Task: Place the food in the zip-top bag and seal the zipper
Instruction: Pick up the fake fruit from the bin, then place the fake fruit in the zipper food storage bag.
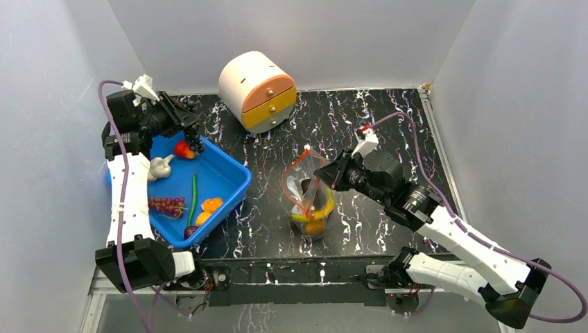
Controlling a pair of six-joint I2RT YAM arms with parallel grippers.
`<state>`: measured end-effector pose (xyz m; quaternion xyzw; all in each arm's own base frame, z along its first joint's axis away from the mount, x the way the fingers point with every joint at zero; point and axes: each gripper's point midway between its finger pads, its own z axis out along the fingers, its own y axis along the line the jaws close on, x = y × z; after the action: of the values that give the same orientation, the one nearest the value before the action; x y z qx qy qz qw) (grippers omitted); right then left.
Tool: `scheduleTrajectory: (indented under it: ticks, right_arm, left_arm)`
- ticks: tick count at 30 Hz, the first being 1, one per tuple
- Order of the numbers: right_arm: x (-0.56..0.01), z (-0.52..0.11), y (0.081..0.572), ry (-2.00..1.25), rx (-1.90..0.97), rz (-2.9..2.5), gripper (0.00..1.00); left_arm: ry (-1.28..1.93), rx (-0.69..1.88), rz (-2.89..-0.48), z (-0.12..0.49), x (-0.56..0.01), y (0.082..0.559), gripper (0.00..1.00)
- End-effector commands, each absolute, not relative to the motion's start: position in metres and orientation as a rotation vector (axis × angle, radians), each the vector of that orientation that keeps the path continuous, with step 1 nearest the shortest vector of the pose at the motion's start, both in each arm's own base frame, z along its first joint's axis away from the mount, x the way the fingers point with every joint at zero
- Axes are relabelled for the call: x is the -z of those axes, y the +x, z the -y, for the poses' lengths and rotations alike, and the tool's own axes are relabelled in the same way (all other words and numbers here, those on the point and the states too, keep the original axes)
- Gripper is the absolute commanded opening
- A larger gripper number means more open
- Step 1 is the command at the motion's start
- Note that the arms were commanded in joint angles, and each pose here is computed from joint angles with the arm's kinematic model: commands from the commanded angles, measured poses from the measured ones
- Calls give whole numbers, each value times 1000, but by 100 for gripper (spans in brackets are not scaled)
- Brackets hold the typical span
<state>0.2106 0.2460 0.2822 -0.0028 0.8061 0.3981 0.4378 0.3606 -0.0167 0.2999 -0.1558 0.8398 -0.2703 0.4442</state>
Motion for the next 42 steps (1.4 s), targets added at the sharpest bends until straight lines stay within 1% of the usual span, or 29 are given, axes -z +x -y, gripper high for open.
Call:
scheduleTrajectory:
  ticks: [1,12,17,21,27,28,32,38,42]
  right_arm:
    - [-309,-256,215,2,-1076,-1902,0]
    - [-311,-272,224,55,-1148,-1890,0]
    - [-321,-271,230,120,-1162,-1860,0]
    - [-330,-272,234,155,-1182,-1829,0]
    - [-334,-276,237,176,-1214,-1814,0]
    - [-334,-280,235,169,-1235,-1818,0]
    - [-334,-282,234,178,-1263,-1816,0]
    - [-338,-283,230,180,-1292,-1807,0]
    - [-341,-281,228,184,-1306,-1800,0]
  left_arm:
    - [-177,952,-1932,71,-351,344,26]
    - [139,1357,-1801,180,-375,303,26]
    - [222,1474,-1757,213,-381,282,26]
    - [242,1609,-1658,237,-386,258,24]
    - [240,1645,-1649,259,-367,245,23]
    - [256,1678,-1663,273,-359,242,23]
    - [299,1717,-1653,294,-352,236,23]
    - [303,1689,-1564,306,-347,236,22]
    - [314,1626,-1554,307,-338,239,22]
